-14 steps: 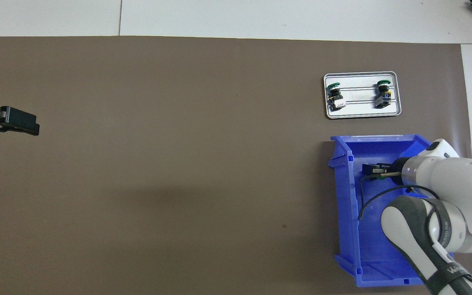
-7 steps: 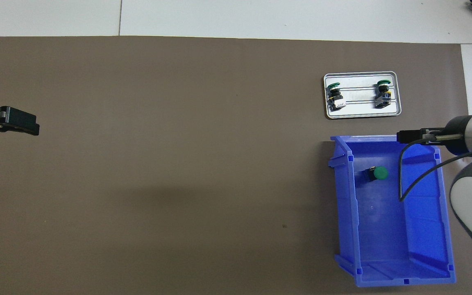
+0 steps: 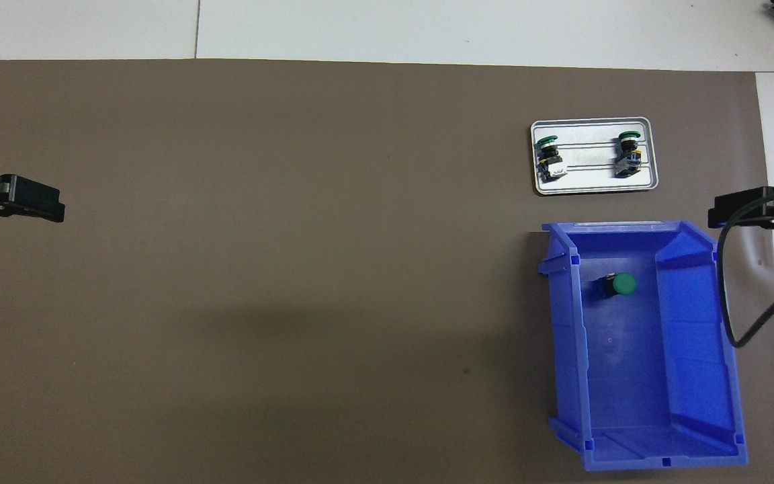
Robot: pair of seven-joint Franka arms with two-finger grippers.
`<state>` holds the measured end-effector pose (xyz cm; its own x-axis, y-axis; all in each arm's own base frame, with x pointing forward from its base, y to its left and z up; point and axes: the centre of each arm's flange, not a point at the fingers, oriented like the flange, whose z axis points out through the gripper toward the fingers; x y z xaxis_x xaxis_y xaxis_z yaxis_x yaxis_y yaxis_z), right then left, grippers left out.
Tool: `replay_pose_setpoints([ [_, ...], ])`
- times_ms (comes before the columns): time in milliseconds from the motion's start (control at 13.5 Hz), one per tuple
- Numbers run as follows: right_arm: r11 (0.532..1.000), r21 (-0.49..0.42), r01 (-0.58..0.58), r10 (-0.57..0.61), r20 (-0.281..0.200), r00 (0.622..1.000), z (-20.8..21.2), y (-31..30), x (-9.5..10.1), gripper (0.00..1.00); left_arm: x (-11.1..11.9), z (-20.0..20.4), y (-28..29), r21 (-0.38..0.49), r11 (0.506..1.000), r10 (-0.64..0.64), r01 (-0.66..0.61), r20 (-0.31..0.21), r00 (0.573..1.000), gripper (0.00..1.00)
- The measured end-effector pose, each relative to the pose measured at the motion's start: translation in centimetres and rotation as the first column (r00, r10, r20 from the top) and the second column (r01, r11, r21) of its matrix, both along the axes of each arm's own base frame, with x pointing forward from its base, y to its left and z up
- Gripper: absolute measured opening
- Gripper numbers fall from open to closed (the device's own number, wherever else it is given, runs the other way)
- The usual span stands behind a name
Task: Place and press button with both arms
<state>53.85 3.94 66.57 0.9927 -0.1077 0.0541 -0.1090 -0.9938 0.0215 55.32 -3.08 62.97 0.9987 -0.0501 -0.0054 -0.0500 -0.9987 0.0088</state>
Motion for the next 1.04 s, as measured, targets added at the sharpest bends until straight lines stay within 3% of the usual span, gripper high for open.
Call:
replay_pose_setpoints([
  [222, 1.000, -0.007, 0.009, -0.009, -0.031, 0.999, -1.7, -1.4, 0.7, 1.00, 0.0, 0.0, 0.0, 0.000, 1.000, 0.000, 0.000, 0.000, 1.000, 1.00],
  [741, 0.999, -0.009, -0.031, 0.030, -0.035, 0.999, -2.6, -3.6, -0.5, 1.00, 0.0, 0.0, 0.0, 0.000, 1.000, 0.000, 0.000, 0.000, 1.000, 1.00],
  [1037, 0.999, -0.008, -0.041, 0.040, -0.063, 0.997, -2.7, -3.9, -0.9, 1.00, 0.0, 0.0, 0.0, 0.000, 1.000, 0.000, 0.000, 0.000, 1.000, 1.00],
])
